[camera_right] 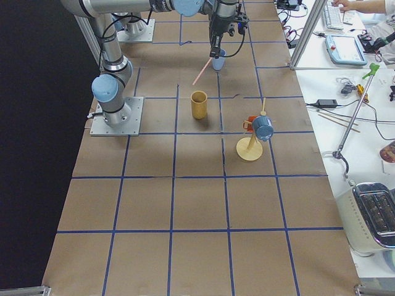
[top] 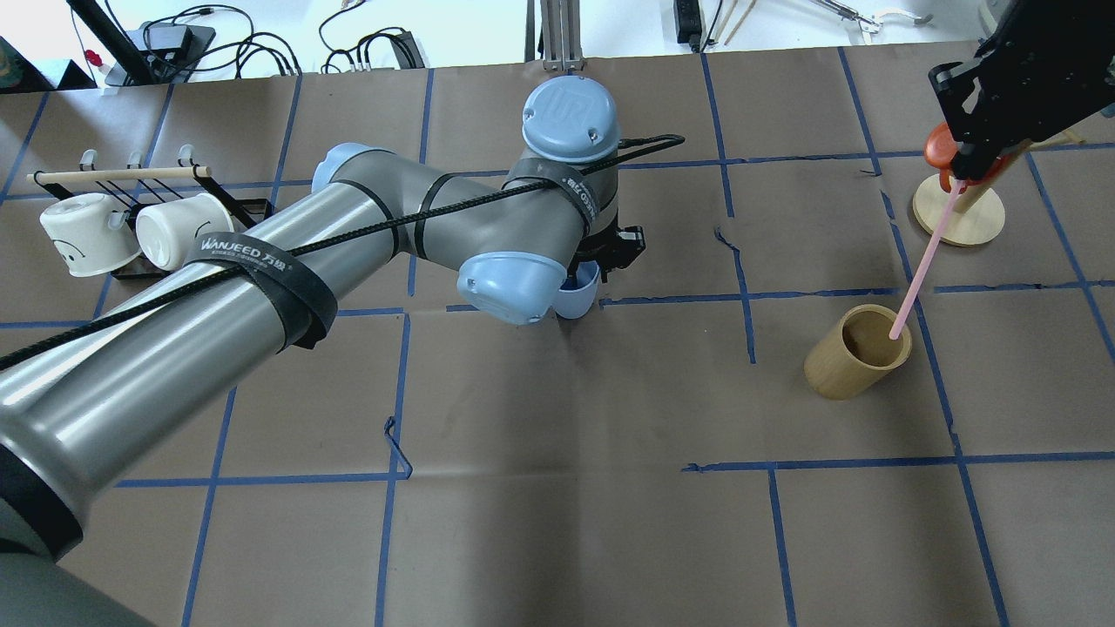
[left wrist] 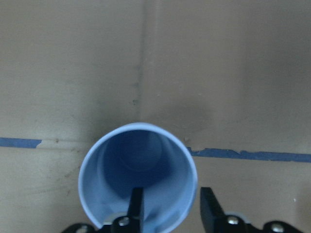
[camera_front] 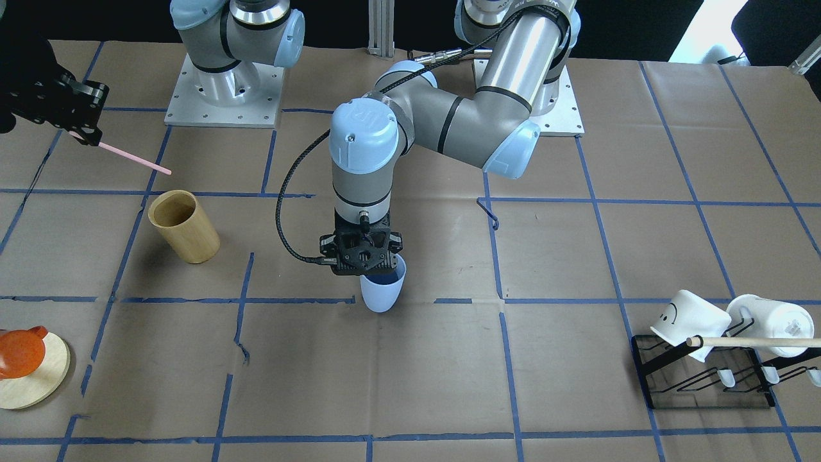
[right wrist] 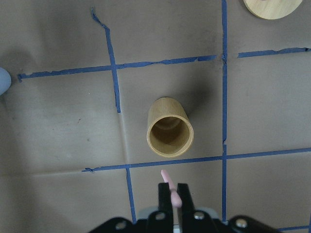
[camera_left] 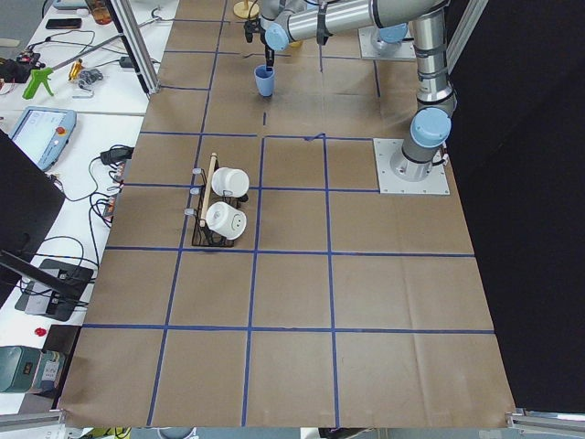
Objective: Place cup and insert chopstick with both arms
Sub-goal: 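Carry the blue cup to table center with the left while the right lifts the chopstick, then release the blue cup with the left while the right carries the chopstick over it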
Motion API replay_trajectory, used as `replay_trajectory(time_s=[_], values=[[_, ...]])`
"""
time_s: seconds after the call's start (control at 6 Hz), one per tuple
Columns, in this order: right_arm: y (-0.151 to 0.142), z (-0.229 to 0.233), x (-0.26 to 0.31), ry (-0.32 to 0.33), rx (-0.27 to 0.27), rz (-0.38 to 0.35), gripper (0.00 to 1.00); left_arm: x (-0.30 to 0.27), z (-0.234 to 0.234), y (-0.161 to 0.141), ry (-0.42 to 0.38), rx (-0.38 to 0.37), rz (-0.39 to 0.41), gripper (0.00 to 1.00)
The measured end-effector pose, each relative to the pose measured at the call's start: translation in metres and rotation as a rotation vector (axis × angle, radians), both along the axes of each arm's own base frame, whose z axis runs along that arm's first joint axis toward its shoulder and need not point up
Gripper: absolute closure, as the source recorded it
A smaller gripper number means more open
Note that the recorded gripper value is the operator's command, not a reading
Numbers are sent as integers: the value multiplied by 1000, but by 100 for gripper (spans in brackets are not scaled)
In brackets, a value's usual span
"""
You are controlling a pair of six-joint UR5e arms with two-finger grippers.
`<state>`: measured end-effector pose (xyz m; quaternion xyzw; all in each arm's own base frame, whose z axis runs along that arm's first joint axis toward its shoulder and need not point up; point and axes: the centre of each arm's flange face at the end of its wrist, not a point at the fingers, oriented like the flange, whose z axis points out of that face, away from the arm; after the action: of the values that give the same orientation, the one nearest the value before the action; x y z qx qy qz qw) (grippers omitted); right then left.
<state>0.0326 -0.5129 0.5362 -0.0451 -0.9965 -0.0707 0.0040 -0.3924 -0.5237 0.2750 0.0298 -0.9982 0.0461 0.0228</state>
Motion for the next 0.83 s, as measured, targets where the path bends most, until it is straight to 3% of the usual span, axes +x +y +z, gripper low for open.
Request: replay_trajectory(time_s=[0.33,0.83], values=[[-5,-6,12,4,8,-23,94,18,43,-1,-1,-31,-80,3],[-25,-26,74,28,-30,-45,94,125,162,27,-38,36,-173,2]])
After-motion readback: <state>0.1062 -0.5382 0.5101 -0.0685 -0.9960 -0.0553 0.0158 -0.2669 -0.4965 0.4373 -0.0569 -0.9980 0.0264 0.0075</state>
